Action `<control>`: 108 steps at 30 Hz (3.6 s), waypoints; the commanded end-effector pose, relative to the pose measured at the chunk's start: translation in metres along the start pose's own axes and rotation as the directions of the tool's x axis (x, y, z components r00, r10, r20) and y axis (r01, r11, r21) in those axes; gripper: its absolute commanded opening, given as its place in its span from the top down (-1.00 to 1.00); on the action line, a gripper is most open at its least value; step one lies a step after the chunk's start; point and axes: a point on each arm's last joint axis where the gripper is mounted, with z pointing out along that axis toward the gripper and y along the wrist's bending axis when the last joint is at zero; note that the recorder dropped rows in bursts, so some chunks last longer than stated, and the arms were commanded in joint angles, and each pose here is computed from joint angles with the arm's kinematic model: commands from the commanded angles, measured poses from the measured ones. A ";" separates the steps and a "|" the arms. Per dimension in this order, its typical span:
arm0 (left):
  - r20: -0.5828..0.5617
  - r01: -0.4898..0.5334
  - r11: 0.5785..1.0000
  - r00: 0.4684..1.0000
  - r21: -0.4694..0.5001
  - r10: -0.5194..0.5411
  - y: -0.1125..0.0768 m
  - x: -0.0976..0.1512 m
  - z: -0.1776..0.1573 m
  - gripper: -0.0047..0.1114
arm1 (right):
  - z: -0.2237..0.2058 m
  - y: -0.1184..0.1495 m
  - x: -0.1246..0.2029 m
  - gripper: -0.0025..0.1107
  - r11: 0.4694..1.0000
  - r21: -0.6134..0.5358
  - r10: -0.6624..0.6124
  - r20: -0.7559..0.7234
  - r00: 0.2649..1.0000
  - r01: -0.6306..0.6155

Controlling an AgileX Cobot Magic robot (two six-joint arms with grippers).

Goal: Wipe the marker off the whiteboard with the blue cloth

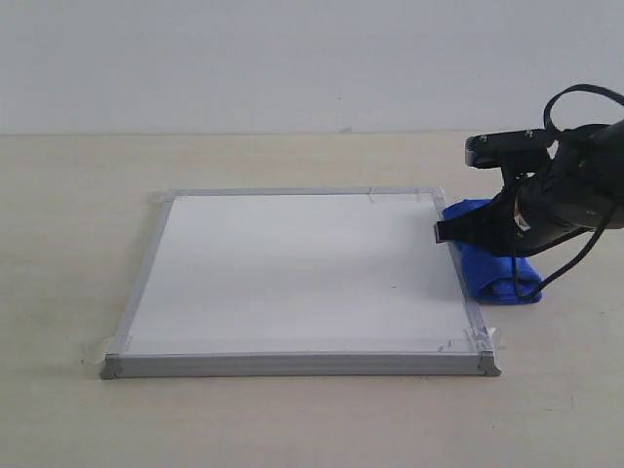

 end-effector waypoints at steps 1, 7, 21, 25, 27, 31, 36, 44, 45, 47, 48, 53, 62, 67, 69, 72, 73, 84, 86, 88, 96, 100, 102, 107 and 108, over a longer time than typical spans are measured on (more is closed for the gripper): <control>0.020 0.005 1.000 1.000 0.003 -0.005 0.000 -0.002 -0.001 0.84 | 0.004 -0.001 0.003 0.93 1.000 0.005 -0.014 -0.015 1.000 0.014; 0.020 0.005 1.000 1.000 0.003 -0.005 0.000 -0.002 -0.001 0.84 | 0.004 -0.002 0.007 0.93 1.000 0.023 -0.013 -0.033 0.999 0.014; 0.020 0.005 1.000 1.000 0.003 -0.005 0.000 -0.002 -0.001 0.84 | -0.078 -0.014 -0.020 0.93 0.999 0.013 0.037 0.175 0.984 -0.040; 0.020 0.005 1.000 1.000 0.003 -0.005 0.000 -0.002 -0.001 0.84 | -0.100 -0.009 -0.002 0.93 0.977 -0.151 0.178 0.217 0.960 -0.147; 0.020 0.005 1.000 1.000 0.003 -0.005 0.000 -0.002 -0.001 0.84 | -0.111 -0.001 0.012 0.93 0.941 -0.299 0.235 0.243 0.941 -0.158; 0.020 0.005 1.000 1.000 0.003 -0.005 0.000 -0.002 -0.001 0.84 | -0.129 0.013 0.036 0.93 0.846 -0.527 0.271 0.289 0.918 -0.084; 0.020 0.005 1.000 1.000 0.003 -0.005 0.000 -0.002 -0.001 0.84 | -0.140 0.018 0.073 0.93 0.757 -0.651 0.293 0.266 0.919 -0.053; 0.020 0.005 1.000 1.000 0.003 -0.005 0.000 -0.002 -0.001 0.84 | -0.137 0.016 0.088 0.93 0.759 -0.647 0.286 0.232 0.930 -0.072; 0.020 0.005 1.000 1.000 0.003 -0.005 0.000 -0.002 -0.001 0.84 | -0.137 0.016 0.088 0.93 0.759 -0.647 0.286 0.232 0.930 -0.072; 0.020 0.005 1.000 1.000 0.003 -0.005 0.000 -0.002 -0.001 0.84 | -0.137 0.016 0.087 0.93 0.761 -0.645 0.287 0.232 0.929 -0.074; 0.020 0.005 1.000 1.000 0.003 -0.005 0.000 -0.002 -0.001 0.84 | -0.137 0.016 0.088 0.93 0.762 -0.643 0.286 0.231 0.930 -0.075; 0.020 0.005 1.000 1.000 0.003 -0.005 0.000 -0.002 -0.001 0.84 | -0.137 0.014 0.086 0.93 0.757 -0.643 0.333 0.220 0.917 -0.120; 0.020 0.005 1.000 1.000 0.003 -0.005 0.000 -0.002 -0.001 0.84 | -0.135 0.013 0.089 0.93 0.781 -0.617 0.286 0.218 0.933 -0.096; 0.020 0.005 1.000 1.000 0.003 -0.005 0.000 -0.002 -0.001 0.84 | -0.153 0.011 0.091 0.93 0.830 -0.556 0.230 0.269 0.935 -0.044; 0.020 0.005 1.000 1.000 0.003 -0.005 0.000 -0.002 -0.001 0.84 | -0.167 0.010 0.093 0.93 0.849 -0.527 0.224 0.298 0.928 -0.036; 0.020 0.005 1.000 1.000 0.003 -0.005 0.000 -0.002 -0.001 0.84 | -0.192 0.006 0.096 0.93 0.872 -0.489 0.211 0.369 0.905 -0.004; 0.020 0.005 1.000 1.000 0.003 -0.005 0.000 -0.002 -0.001 0.84 | -0.199 0.004 0.099 0.93 0.881 -0.473 0.210 0.387 0.898 -0.002; 0.020 0.005 1.000 1.000 0.003 -0.005 0.000 -0.002 -0.001 0.84 | -0.246 -0.026 0.154 0.93 0.839 -0.538 0.315 0.604 0.732 0.082; 0.020 0.005 1.000 1.000 0.003 -0.005 0.000 -0.002 -0.001 0.84 | -0.246 -0.029 0.163 0.93 0.836 -0.542 0.327 0.621 0.713 0.089; 0.020 0.005 1.000 1.000 0.003 -0.005 0.000 -0.002 -0.001 0.84 | -0.247 -0.032 0.171 0.93 0.832 -0.545 0.338 0.646 0.685 0.104; 0.020 0.005 1.000 1.000 0.003 -0.005 0.000 -0.002 -0.001 0.84 | -0.240 -0.039 0.194 0.93 0.826 -0.550 0.366 0.688 0.627 0.121; 0.020 0.005 1.000 1.000 0.003 -0.005 0.000 -0.002 -0.001 0.84 | -0.238 -0.040 0.195 0.93 0.832 -0.543 0.362 0.683 0.635 0.110; 0.020 0.005 1.000 1.000 0.003 -0.005 0.000 -0.002 -0.001 0.84 | -0.238 -0.040 0.195 0.93 0.832 -0.543 0.362 0.683 0.635 0.110; 0.020 0.005 1.000 1.000 0.003 -0.005 0.000 -0.002 -0.001 0.84 | -0.236 -0.041 0.195 0.93 0.833 -0.548 0.376 0.663 0.647 0.076; 0.020 0.005 1.000 1.000 0.003 -0.005 0.000 -0.002 -0.001 0.84 | -0.234 -0.041 0.196 0.93 0.840 -0.538 0.366 0.662 0.654 0.075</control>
